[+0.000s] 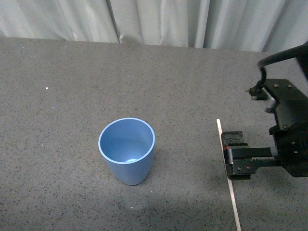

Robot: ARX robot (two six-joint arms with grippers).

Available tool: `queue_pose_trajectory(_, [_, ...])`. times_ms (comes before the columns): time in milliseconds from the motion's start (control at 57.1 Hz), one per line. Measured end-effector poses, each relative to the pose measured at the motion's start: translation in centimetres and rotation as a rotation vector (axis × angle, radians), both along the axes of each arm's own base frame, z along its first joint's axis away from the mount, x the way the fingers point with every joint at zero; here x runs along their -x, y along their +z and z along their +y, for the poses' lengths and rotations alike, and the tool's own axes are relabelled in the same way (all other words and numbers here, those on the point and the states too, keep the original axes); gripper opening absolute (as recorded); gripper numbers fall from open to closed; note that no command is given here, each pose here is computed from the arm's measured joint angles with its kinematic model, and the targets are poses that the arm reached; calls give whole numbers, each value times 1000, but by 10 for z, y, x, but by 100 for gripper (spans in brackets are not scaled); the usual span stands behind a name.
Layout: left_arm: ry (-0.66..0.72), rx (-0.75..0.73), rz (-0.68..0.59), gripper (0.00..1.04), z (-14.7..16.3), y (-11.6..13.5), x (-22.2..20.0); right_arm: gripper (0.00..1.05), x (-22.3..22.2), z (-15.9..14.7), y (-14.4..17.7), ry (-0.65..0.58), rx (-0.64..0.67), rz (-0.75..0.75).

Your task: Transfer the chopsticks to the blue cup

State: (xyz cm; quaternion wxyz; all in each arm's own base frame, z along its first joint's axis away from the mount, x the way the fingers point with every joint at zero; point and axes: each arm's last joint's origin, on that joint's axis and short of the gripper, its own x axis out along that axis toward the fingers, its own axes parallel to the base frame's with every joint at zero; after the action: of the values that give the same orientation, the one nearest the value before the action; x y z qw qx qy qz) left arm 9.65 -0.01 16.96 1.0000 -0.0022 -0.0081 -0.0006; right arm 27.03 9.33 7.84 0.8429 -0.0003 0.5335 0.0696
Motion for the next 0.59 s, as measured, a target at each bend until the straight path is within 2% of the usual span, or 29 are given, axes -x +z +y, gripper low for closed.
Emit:
queue_pose_trajectory(438, [0,0,0,98,0,0,0,95,-36,16,-24,-23,8,125])
queue_pose_trajectory(595, [0,0,0,98,0,0,0,75,-46,22,-29,-23,31,139])
